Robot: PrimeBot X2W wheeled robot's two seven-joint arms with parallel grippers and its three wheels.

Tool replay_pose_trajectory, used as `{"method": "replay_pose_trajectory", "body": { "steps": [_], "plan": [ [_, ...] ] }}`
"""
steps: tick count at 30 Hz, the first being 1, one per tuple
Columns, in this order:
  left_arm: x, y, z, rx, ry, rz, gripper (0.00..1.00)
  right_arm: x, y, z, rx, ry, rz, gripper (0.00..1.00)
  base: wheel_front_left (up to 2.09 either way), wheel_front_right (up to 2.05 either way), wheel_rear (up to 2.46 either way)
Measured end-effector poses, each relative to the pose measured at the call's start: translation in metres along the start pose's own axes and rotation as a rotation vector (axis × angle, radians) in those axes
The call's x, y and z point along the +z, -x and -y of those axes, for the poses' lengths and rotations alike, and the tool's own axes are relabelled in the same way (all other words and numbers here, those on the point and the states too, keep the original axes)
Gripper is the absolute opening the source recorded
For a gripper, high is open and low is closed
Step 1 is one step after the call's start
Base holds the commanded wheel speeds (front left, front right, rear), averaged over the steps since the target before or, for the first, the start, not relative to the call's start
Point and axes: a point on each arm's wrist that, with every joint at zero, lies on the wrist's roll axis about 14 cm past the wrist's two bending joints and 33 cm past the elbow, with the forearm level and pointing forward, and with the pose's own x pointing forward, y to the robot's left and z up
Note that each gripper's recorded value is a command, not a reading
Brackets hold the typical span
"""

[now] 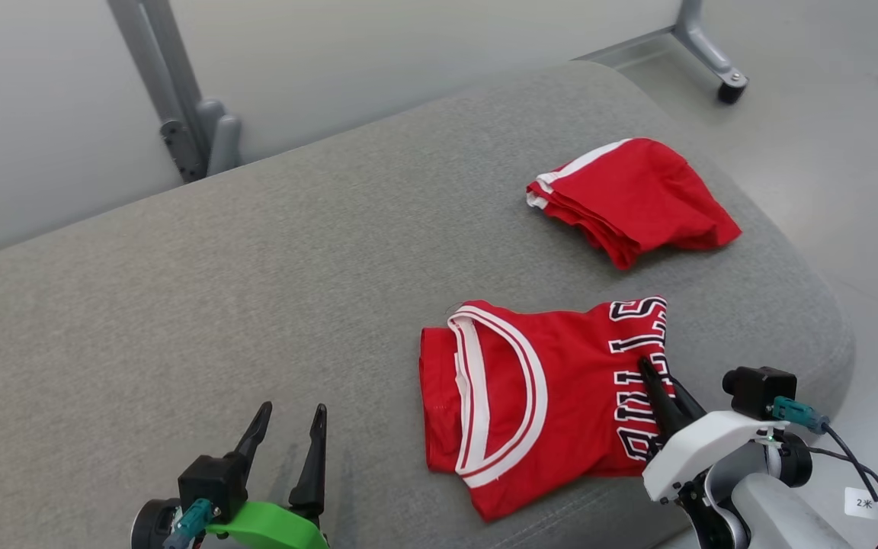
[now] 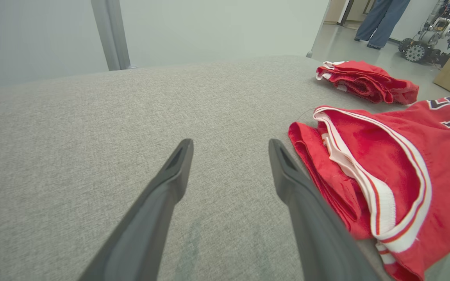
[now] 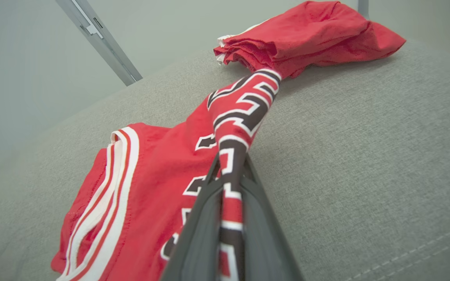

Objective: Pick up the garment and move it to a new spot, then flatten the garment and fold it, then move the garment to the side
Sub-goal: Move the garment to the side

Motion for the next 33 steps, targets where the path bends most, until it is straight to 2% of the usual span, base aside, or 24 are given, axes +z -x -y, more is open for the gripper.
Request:
{"method": "replay_pose_trajectory", "body": {
  "steps": [7, 14, 20, 22, 25, 29, 33],
  "plan": [
    [-0.006, -0.025, 0.037, -0.13, -0.005, -0.021, 1.0, 0.007, 0.022, 0.03, -0.096, -0.009, 0.03, 0.0, 0.0, 0.0, 0.0],
    [-0.014, -0.037, 0.044, -0.17, -0.006, -0.039, 1.0, 0.016, 0.008, 0.02, -0.059, 0.034, 0.032, 0.0, 0.0, 0.0, 0.0],
    [-0.021, -0.039, 0.022, -0.117, -0.001, -0.051, 1.0, 0.053, -0.041, -0.032, 0.107, 0.105, 0.1, 0.0, 0.0, 0.0, 0.0],
    [-0.026, -0.036, 0.008, -0.078, 0.009, -0.059, 1.0, 0.077, -0.066, -0.057, 0.183, 0.139, 0.146, 0.0, 0.0, 0.0, 0.0],
    [-0.029, -0.033, -0.002, -0.053, 0.009, -0.067, 1.0, 0.089, -0.08, -0.064, 0.208, 0.165, 0.166, 0.0, 0.0, 0.0, 0.0],
    [-0.036, -0.028, -0.019, -0.006, 0.012, -0.083, 1.0, 0.114, -0.105, -0.048, 0.183, 0.255, 0.186, 0.0, 0.0, 0.0, 0.0],
    [-0.04, -0.028, -0.031, 0.02, -0.001, -0.09, 1.0, 0.141, -0.126, -0.01, 0.085, 0.345, 0.199, 0.0, 0.0, 0.0, 0.0]
  ]
}}
